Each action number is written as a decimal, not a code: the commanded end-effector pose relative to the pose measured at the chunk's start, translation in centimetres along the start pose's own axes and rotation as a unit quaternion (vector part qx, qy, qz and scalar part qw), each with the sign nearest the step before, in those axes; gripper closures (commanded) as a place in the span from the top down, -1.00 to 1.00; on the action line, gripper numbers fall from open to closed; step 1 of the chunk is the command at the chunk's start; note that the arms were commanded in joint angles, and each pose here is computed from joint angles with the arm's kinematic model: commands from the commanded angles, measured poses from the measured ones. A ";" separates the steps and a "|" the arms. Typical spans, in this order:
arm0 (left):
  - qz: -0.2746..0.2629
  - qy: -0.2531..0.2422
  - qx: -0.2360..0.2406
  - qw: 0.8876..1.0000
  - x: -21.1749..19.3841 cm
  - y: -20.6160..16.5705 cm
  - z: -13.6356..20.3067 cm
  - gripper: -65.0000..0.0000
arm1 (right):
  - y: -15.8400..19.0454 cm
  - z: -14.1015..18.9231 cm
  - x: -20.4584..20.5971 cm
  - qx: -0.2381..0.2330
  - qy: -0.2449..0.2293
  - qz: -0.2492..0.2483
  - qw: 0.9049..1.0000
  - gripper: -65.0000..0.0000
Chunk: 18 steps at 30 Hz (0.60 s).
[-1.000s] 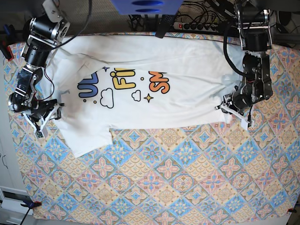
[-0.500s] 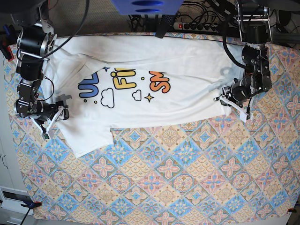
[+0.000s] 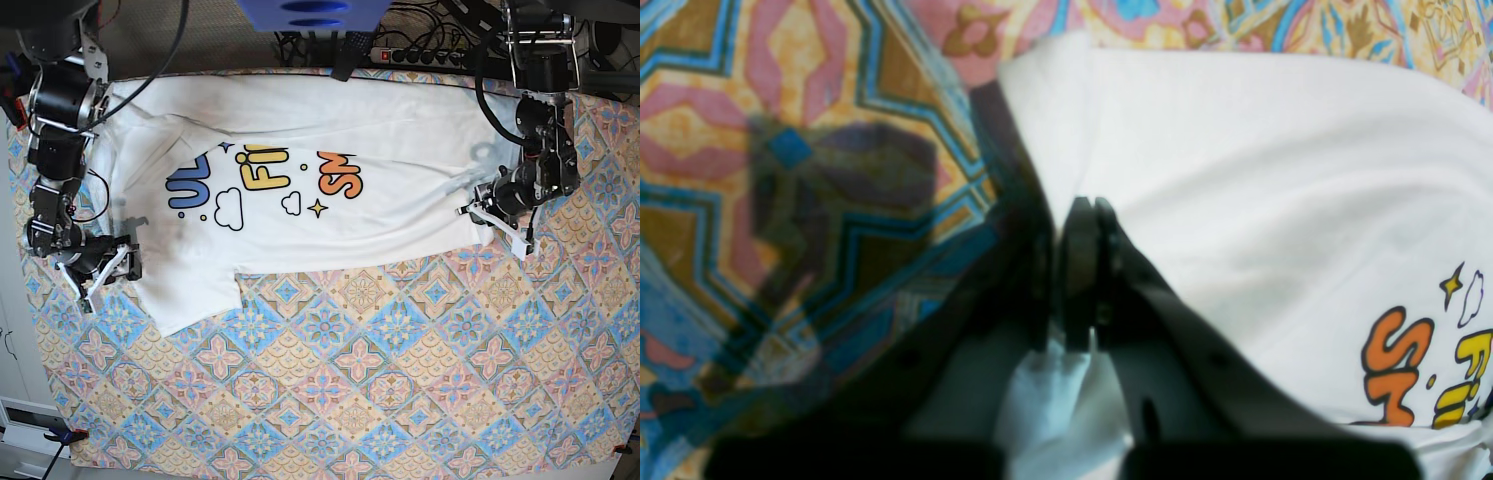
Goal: Fold the T-shirt properly
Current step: 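Lift the hem with both grippers and fold it toward the collar edge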
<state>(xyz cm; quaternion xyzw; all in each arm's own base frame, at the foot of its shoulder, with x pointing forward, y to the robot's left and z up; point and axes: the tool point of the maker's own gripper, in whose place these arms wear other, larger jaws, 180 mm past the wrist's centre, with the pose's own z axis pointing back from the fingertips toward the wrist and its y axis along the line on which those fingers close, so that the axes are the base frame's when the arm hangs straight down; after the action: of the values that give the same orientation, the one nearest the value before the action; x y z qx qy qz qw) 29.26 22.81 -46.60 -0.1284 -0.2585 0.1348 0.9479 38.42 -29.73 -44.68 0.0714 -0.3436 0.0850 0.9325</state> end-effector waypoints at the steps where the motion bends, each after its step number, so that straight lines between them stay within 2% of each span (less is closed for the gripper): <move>1: -0.004 -0.020 -0.002 1.000 1.6 0.0 0.5 -1.00 | -1.2 0.5 1.1 -0.012 -0.017 -0.008 1.000 0.04; 7: -0.004 -0.020 -0.002 1.000 1.6 0.0 0.5 -1.00 | -0.7 -0.4 -1.7 0.000 -0.012 -0.045 0.999 0.04; 12: -0.004 -0.020 -0.002 1.000 1.6 0.0 0.5 -1.00 | -0.5 -0.7 -2.5 0.004 -0.009 -0.055 0.998 0.01; 15: -0.005 -0.021 -0.002 1.000 1.7 -0.1 0.5 -1.00 | -0.3 -0.7 -2.5 0.005 -0.008 -0.055 0.998 -0.23; 18: -0.006 -0.023 -0.003 1.000 1.8 -0.2 0.6 -1.00 | -0.3 -0.7 -2.5 0.005 -0.007 -0.055 0.998 -0.64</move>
<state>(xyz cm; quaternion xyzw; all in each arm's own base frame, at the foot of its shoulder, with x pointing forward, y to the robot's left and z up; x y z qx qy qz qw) 29.21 22.80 -46.58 -0.1282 -0.2587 0.1341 0.9480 36.64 -29.63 -47.56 0.1004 -0.3448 0.0287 0.9328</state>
